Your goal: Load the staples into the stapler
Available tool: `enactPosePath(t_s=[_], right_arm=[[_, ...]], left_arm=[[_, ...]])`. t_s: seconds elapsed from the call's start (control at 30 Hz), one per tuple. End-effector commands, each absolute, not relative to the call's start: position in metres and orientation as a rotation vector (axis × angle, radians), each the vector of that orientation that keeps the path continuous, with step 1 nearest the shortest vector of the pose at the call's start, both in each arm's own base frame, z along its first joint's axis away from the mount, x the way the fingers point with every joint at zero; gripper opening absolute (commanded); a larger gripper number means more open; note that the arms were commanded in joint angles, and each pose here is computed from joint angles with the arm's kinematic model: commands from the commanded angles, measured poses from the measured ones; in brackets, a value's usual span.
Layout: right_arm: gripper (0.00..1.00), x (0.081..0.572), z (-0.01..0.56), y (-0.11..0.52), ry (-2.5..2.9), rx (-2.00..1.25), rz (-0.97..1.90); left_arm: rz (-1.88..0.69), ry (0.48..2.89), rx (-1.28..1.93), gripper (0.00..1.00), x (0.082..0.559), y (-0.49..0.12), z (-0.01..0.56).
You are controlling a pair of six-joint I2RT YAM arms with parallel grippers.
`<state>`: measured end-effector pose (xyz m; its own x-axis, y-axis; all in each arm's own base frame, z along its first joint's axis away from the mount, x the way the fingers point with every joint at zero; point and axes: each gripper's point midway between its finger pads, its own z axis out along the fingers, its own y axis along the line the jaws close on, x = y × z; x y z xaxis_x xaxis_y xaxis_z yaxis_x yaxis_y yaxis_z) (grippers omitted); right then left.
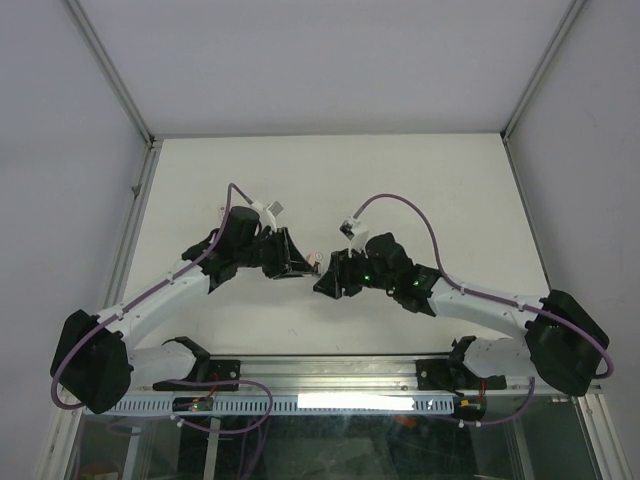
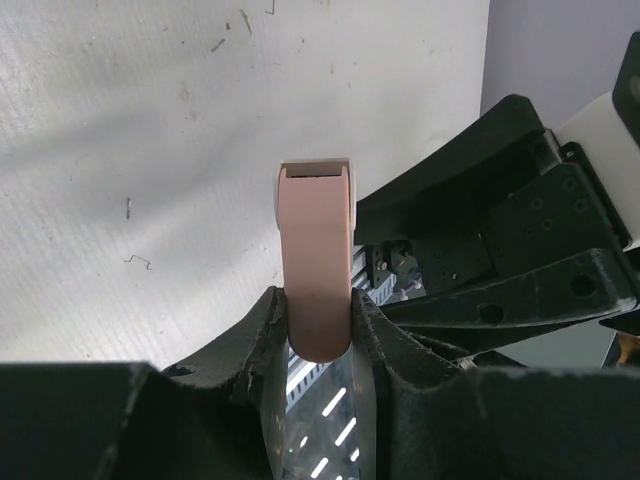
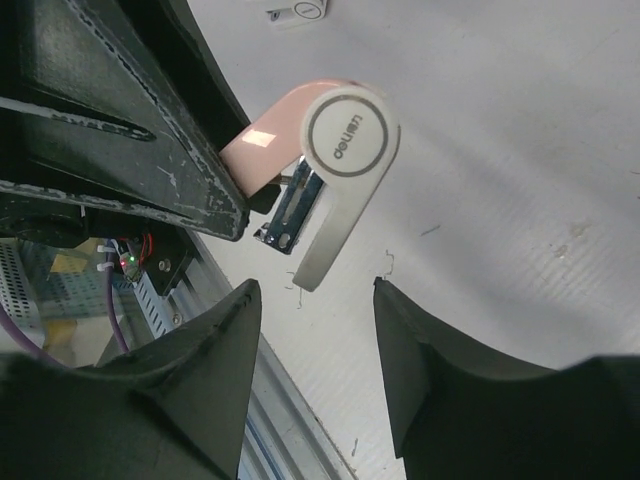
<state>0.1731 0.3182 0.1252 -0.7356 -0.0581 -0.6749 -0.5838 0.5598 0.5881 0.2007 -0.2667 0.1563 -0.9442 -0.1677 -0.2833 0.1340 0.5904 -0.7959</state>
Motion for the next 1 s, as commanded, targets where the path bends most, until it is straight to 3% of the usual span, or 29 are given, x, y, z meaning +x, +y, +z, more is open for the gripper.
enactPosePath(t_s=[0.0, 0.17, 0.57, 0.67, 0.77, 0.8, 0.97], right_arm=[[0.5, 0.188, 0.163, 0.341, 2.068, -0.478, 1.165], [0.43, 0.193, 0.162, 0.347, 2.08, -0.467, 1.144], [0.12, 0.2, 0.156, 0.353, 2.102, -0.494, 1.099], [0.0, 0.201, 0.155, 0.354, 2.11, -0.49, 1.095], [0.0, 0.201, 0.155, 0.353, 2.115, -0.479, 1.093], [0.0, 0.201, 0.155, 0.352, 2.118, -0.474, 1.09], [0.0, 0.203, 0.155, 0.348, 2.145, -0.454, 1.068]], left_arm=[[-1.333, 2.401, -0.036, 0.0, 0.207, -0.268, 0.177], [-1.343, 2.405, -0.025, 0.0, 0.205, -0.269, 0.177], [-1.353, 2.4, -0.006, 0.0, 0.203, -0.269, 0.179], [-1.347, 2.393, 0.003, 0.0, 0.204, -0.269, 0.18], [-1.319, 2.374, 0.024, 0.0, 0.207, -0.267, 0.181], [-1.305, 2.366, 0.03, 0.04, 0.209, -0.267, 0.181], [-1.213, 2.282, 0.115, 0.58, 0.225, -0.263, 0.192]])
